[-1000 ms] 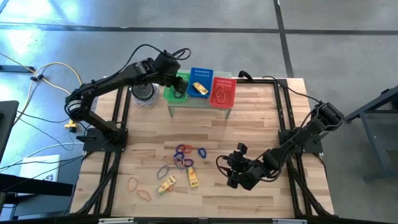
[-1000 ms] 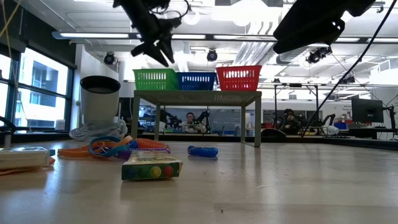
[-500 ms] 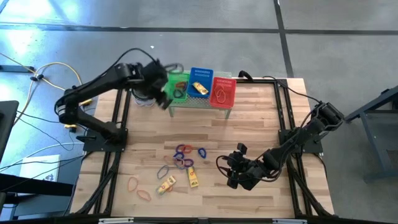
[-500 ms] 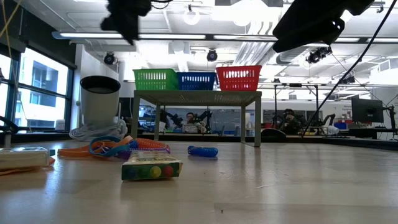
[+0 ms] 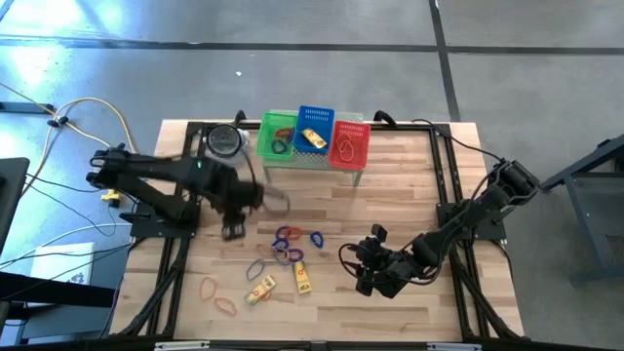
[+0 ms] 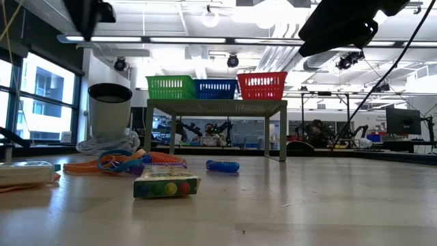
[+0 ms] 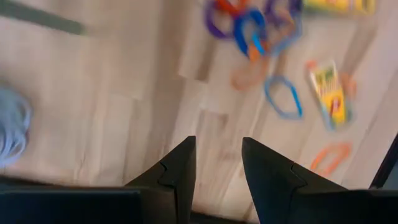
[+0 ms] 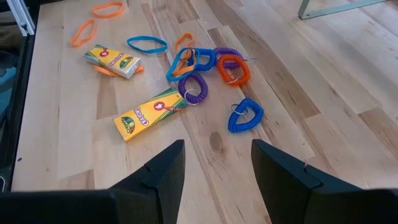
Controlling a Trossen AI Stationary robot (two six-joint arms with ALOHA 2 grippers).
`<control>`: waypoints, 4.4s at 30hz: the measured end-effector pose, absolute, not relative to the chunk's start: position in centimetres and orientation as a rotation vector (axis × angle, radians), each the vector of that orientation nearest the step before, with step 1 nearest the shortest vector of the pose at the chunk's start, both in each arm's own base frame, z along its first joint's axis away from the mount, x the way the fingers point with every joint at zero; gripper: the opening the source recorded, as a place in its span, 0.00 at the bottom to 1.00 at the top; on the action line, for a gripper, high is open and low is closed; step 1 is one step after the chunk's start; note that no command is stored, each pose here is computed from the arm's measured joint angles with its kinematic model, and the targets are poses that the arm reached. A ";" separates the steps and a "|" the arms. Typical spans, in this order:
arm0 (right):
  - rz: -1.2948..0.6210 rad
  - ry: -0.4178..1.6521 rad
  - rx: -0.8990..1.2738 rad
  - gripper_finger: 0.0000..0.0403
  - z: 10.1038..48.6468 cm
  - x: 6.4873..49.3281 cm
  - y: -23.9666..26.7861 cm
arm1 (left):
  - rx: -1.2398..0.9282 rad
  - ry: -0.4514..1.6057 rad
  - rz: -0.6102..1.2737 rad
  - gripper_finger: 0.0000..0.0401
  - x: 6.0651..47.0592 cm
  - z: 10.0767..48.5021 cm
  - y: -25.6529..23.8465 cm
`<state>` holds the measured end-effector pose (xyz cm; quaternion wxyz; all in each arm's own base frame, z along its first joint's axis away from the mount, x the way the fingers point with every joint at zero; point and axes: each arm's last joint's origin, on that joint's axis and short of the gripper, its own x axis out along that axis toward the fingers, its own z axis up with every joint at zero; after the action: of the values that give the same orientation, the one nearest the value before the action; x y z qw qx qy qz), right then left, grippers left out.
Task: Pick & Place Office Desk Supplies
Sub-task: Put the orange rubber band into the red bin on the shelf
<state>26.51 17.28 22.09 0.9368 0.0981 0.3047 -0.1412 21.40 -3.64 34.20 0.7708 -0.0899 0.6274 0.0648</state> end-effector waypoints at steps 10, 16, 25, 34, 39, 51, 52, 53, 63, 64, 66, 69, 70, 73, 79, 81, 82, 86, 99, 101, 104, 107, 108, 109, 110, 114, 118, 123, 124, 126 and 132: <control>-0.285 0.614 0.209 0.43 22.2 26.6 17.3 | 0.052 1.285 -0.096 0.31 22.5 27.6 -7.1; -0.282 0.614 0.203 0.43 22.2 26.6 17.3 | 0.043 1.234 -0.053 0.31 22.8 23.9 -7.1; -0.267 0.620 0.156 0.43 22.2 26.6 17.3 | 0.042 1.115 -0.011 0.31 22.8 19.6 -6.9; -0.264 0.616 0.157 0.43 22.2 26.6 17.4 | 0.101 1.074 -0.094 0.31 22.0 17.1 -7.4; -0.264 0.614 0.159 0.43 22.2 26.6 17.4 | 0.088 1.035 -0.106 0.31 22.1 17.0 -7.6; -0.264 0.611 0.165 0.43 22.2 26.7 17.4 | 0.077 1.018 -0.107 0.31 22.6 16.7 -7.7; -0.264 0.611 0.166 0.43 22.2 26.7 17.4 | 0.081 1.024 -0.108 0.31 22.6 16.6 -7.8; -0.265 0.611 0.166 0.43 22.2 26.7 17.4 | 0.085 1.029 -0.109 0.31 22.6 16.5 -7.8; -0.262 0.605 0.172 0.43 22.3 26.7 17.4 | 0.098 1.063 -0.106 0.31 23.4 14.9 -8.0; -0.261 0.603 0.172 0.43 22.3 26.7 17.4 | 0.102 1.075 -0.104 0.31 23.4 14.7 -8.0; -0.260 0.601 0.174 0.43 22.3 26.7 17.4 | 0.105 1.085 -0.104 0.31 23.6 14.2 -8.1; -0.260 0.601 0.173 0.43 22.3 26.7 17.4 | 0.113 1.105 -0.100 0.31 23.8 13.6 -8.2; -0.260 0.601 0.172 0.43 22.3 26.7 17.4 | 0.115 1.110 -0.099 0.31 23.8 13.5 -8.2; -0.260 0.601 0.171 0.43 22.3 26.7 17.4 | 0.114 1.110 -0.097 0.31 23.8 13.5 -8.2; -0.259 0.601 0.171 0.43 22.3 26.7 17.4 | 0.130 1.102 -0.072 0.26 23.8 13.5 -8.1; -0.259 0.601 0.171 0.43 22.3 26.7 17.4 | 0.140 1.095 -0.056 0.21 23.9 13.5 -8.1; -0.259 0.601 0.171 0.43 22.3 26.7 17.4 | 0.146 1.091 -0.052 0.18 23.9 13.5 -8.1; -0.259 0.601 0.171 0.43 22.3 26.7 17.4 | 0.170 1.092 -0.048 0.07 23.9 13.4 -8.1; -0.259 0.601 0.171 0.43 22.3 26.7 17.4 | 0.258 1.058 -0.043 0.00 23.1 14.0 -9.3; -0.260 0.601 0.175 0.43 22.3 26.7 17.4 | 0.266 1.047 -0.038 0.00 22.8 14.5 -9.3; -0.261 0.600 0.177 0.43 22.3 26.7 17.4 | 0.253 0.982 -0.016 0.00 22.6 15.7 -9.4; -0.261 0.599 0.179 0.43 22.3 26.7 17.4 | 0.258 0.931 0.006 0.00 22.3 16.6 -9.4; -0.261 0.599 0.179 0.43 22.3 26.7 17.4 | 0.261 0.908 0.016 0.00 22.2 17.1 -9.4; -0.261 0.598 0.180 0.43 22.3 26.8 17.5 | 0.262 0.885 0.026 0.00 22.1 17.6 -9.5; -0.260 0.597 0.181 0.43 22.4 26.8 17.5 | 0.261 0.858 0.038 0.00 22.1 18.1 -9.5; -0.260 0.595 0.183 0.43 22.4 26.8 17.5 | 0.267 0.742 0.118 0.00 22.2 20.5 -9.6; -0.259 0.595 0.183 0.43 22.4 26.8 17.5 | 0.264 0.636 0.182 0.00 22.4 22.6 -10.0; -0.258 0.587 0.189 0.43 22.4 26.8 17.5 | 0.274 0.520 0.169 0.00 22.8 24.1 -11.0; -0.258 0.583 0.192 0.43 22.5 26.9 17.5 | 0.276 0.495 0.162 0.00 22.9 24.3 -11.2; -0.257 0.578 0.196 0.43 22.5 26.9 17.5 | 0.265 0.448 0.152 0.00 23.0 24.7 -11.6; -0.251 0.554 0.211 0.43 22.7 27.1 17.6 | 0.267 0.359 0.118 0.00 23.1 25.6 -12.4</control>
<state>27.05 17.65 22.69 0.9486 0.1036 0.2722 -0.1235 23.10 -12.41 25.58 0.9734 0.1323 0.1777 0.0584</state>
